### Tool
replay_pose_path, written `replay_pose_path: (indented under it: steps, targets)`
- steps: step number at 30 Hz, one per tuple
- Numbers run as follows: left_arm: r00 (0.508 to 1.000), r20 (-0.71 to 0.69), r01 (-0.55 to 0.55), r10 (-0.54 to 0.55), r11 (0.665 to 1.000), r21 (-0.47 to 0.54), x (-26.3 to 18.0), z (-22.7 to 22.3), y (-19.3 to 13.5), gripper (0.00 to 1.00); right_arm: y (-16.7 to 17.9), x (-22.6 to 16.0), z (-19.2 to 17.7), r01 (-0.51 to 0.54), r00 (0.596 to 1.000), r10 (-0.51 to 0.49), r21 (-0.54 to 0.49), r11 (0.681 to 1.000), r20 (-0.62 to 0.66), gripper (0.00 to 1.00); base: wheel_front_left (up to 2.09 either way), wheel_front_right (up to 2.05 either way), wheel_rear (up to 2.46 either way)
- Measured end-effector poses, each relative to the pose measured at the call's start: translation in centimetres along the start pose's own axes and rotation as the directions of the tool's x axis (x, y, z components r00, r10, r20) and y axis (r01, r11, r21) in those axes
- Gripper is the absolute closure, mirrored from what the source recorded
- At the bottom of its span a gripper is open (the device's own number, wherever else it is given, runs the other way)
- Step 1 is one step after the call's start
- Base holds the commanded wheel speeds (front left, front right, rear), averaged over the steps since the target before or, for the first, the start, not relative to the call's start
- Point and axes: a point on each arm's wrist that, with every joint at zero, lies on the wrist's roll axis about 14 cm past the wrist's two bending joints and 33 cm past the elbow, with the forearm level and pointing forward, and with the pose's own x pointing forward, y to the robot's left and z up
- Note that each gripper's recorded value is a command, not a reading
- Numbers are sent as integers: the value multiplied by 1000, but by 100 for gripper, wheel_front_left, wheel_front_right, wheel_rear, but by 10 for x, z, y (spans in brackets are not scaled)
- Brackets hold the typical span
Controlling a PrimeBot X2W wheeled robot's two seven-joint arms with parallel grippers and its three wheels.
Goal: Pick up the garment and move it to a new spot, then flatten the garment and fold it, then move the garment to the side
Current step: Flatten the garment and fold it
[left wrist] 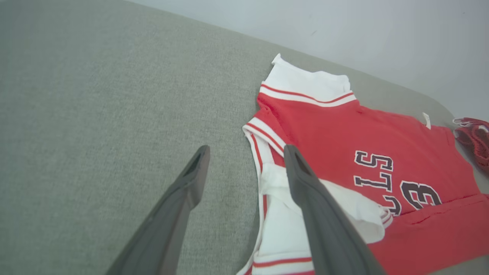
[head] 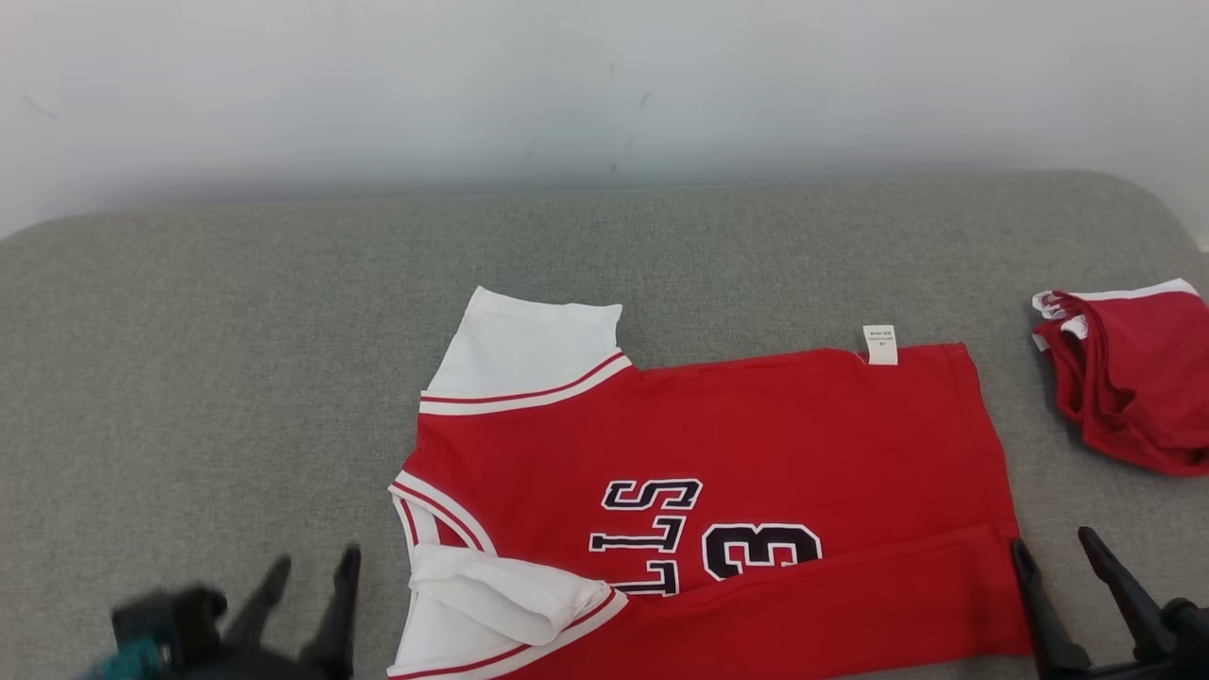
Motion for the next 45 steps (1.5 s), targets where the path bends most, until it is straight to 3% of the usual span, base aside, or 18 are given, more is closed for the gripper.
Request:
replay_pose_path:
  steps: [6,13,22,30,37,45]
  targets:
    - [993,27,113,-116,988,104,49,62,-25,0,14,15,2,-36,999,36,-9,999,7,0,0,0,0]
    - [974,-109,216,-199,958,188,119,94,-48,0,22,44,9,-73,997,74,-27,997,24,0,0,0,0]
    - [904,-394,293,-169,914,282,193,70,-58,0,13,62,0,-52,999,52,-39,998,-7,0,0,0,0]
    - [840,-535,325,-88,872,367,237,36,-57,0,-3,59,-19,8,998,-10,-32,999,-62,0,0,0,0]
    - [801,-595,331,-59,873,359,258,9,-52,0,-14,55,-29,44,994,-47,-36,998,-97,0,0,0,0]
    - [794,-608,290,-18,890,353,268,5,-39,0,-19,56,-29,58,993,-61,-42,997,-98,0,0,0,0]
